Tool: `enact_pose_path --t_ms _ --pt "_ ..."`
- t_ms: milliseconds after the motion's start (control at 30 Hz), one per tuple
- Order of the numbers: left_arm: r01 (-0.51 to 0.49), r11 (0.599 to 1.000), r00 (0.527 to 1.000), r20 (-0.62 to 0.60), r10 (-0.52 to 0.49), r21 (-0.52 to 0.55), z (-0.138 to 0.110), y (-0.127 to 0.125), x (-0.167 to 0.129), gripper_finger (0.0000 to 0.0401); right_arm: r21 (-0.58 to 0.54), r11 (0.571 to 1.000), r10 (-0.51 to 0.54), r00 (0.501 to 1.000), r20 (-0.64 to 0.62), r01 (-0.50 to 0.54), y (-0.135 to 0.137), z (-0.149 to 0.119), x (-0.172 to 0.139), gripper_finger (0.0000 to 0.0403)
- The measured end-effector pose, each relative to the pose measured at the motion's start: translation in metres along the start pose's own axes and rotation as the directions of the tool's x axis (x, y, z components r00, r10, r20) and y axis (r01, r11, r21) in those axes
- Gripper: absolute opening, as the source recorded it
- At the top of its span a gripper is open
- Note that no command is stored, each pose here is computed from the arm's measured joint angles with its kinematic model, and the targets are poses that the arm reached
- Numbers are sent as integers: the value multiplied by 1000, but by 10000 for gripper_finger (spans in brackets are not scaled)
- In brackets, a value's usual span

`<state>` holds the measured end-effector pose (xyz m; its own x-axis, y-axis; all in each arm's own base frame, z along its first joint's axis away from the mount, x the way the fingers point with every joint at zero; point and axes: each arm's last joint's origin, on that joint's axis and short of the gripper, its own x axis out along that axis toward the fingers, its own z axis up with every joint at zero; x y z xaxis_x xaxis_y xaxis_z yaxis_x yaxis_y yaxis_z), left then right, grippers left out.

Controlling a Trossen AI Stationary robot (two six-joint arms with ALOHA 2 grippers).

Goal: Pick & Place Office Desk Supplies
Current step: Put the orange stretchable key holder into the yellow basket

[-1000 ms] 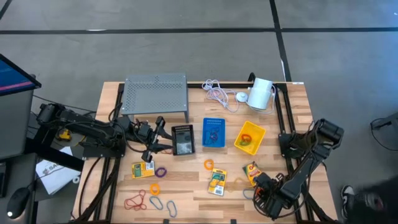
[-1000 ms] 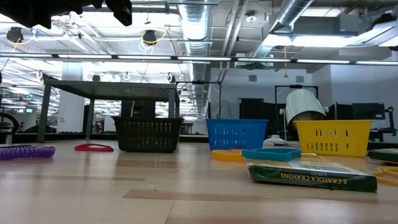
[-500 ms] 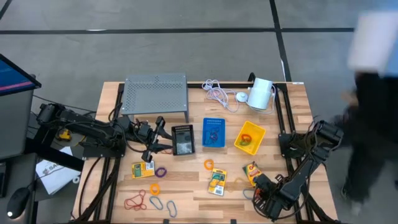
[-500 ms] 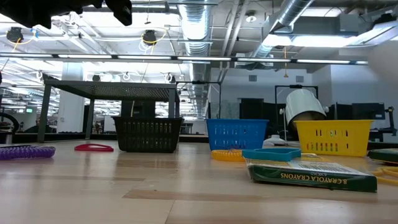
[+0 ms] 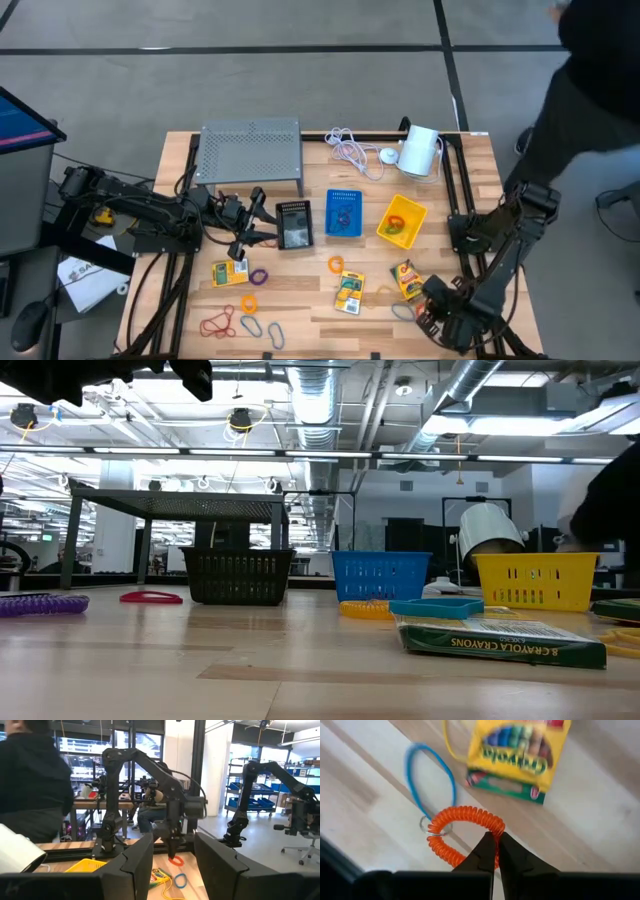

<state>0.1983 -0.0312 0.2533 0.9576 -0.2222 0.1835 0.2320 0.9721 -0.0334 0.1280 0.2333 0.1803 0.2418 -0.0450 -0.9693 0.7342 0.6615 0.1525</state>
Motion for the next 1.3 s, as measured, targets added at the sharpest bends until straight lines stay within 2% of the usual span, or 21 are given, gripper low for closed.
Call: enact_pose_path --t_ms 233,367,533,900,1000,1233,1300 --pt "0 1000 1000 0 0 0 0 0 0 140 -20 995 99 979 180 -97 -16 15 -32 2" --pt "0 1000 1000 2 0 1 0 0 0 140 -54 986 166 937 308 -157 -26 29 -52 1" --pt "0 1000 1000 4 0 1 0 0 0 140 -117 977 213 874 437 -179 -44 46 -74 1" --pt "0 1000 1000 5 0 1 0 0 0 140 -143 975 219 838 500 -170 -92 84 -111 0" --pt "0 1000 1000 6 0 1 1 0 0 140 -171 968 247 801 545 -182 -94 94 -116 0" --pt "0 1000 1000 8 0 26 1 0 0 140 -231 964 245 776 580 -132 -86 117 -118 0" --pt "0 1000 1000 8 0 27 1 0 0 140 -242 965 227 786 575 -101 -84 124 -117 0"
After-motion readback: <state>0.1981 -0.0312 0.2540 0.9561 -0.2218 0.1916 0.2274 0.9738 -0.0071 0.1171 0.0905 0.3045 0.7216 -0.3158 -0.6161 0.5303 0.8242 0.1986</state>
